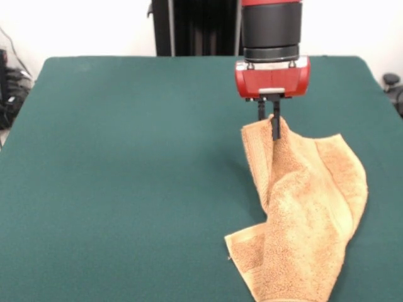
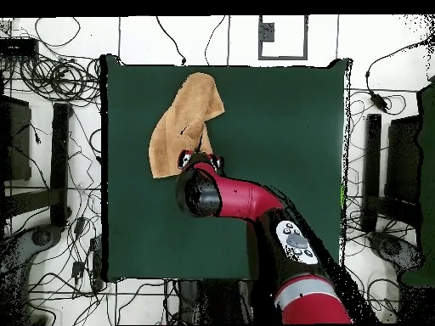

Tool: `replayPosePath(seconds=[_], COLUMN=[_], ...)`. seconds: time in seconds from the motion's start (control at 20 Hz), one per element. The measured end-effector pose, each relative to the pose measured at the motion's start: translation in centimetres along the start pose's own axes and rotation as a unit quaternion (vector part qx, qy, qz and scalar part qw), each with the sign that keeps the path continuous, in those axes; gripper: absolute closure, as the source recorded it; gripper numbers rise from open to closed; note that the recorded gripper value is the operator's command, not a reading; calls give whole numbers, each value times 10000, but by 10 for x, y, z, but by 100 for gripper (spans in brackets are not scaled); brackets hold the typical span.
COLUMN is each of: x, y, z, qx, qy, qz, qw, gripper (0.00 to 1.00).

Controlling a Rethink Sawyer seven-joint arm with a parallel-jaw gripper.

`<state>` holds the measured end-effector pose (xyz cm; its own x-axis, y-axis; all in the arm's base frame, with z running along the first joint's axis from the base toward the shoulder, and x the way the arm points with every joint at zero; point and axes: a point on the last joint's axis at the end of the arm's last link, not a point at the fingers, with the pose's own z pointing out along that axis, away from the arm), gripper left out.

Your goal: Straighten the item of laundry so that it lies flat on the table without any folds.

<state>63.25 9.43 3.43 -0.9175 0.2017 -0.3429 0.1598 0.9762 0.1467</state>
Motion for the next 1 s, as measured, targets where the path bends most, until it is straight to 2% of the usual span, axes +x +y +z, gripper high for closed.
replayPosePath(seconds=[0.35,0.7,1.0], x=[-4,-10,-23], y=[0,-14,-29], z=[-13,-56,-87], qx=[185,505,637], qy=[53,680,993], qz=[28,45,160], qw=[9998,9964,9929], gripper=[100,100,100])
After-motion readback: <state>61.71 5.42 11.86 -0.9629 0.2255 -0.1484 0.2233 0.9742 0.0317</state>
